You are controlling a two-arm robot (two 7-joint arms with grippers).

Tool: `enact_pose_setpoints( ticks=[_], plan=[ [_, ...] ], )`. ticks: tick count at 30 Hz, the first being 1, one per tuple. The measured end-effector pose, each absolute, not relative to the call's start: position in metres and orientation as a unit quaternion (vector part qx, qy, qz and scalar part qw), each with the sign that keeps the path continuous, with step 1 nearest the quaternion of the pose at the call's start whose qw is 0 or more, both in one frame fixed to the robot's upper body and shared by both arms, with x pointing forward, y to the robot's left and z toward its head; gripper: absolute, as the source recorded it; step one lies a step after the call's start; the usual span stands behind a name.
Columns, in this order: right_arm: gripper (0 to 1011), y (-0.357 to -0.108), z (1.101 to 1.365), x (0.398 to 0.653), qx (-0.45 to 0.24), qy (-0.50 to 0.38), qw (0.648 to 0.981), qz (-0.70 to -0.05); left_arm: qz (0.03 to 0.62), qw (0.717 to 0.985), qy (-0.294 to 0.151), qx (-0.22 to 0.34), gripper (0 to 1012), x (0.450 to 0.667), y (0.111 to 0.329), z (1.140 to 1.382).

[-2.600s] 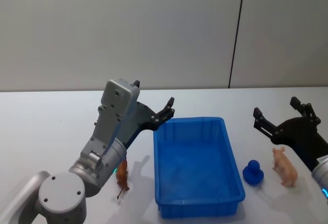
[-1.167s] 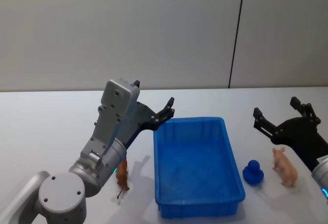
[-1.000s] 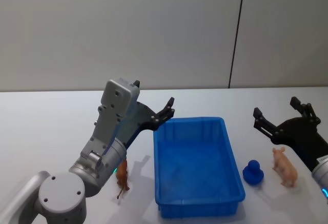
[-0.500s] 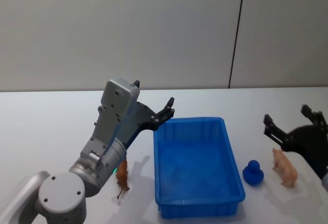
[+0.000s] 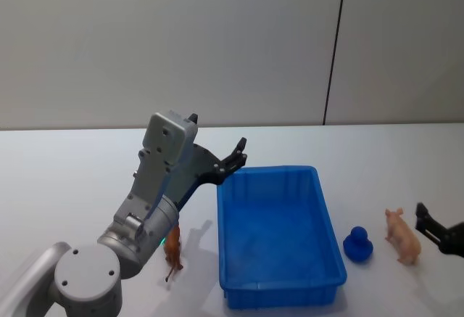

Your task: Pick up the two dolls from the table and place them into the box.

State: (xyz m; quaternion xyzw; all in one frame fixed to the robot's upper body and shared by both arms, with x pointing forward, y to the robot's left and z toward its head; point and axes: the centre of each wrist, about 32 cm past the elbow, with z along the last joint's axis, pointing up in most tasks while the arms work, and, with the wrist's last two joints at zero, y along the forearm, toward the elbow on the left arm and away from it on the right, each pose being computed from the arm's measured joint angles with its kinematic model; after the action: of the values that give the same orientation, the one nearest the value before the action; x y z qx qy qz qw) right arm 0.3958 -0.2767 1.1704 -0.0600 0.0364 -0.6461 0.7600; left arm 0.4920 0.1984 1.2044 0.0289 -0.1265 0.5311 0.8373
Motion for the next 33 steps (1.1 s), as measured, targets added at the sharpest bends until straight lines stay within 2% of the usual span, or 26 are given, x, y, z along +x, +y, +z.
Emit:
enact_pose_setpoints(
  ticks=[7, 13, 33],
  plan=[
    [1007, -0.285, 1.165, 0.395, -0.091, 0.058, 0.752, -0.65, 0.531, 0.837, -0.126, 0.029, 1001, 0.492, 0.198, 1.204],
    [1007, -0.289, 1.159, 0.405, -0.113, 0.073, 0.754, -0.642, 0.531, 0.837, -0.126, 0.029, 1001, 0.492, 0.198, 1.204],
    [1007, -0.276, 1.141, 0.444, -0.164, 0.109, 0.767, -0.611, 0.531, 0.837, -0.126, 0.029, 1001, 0.492, 0.198, 1.204]
  ],
)
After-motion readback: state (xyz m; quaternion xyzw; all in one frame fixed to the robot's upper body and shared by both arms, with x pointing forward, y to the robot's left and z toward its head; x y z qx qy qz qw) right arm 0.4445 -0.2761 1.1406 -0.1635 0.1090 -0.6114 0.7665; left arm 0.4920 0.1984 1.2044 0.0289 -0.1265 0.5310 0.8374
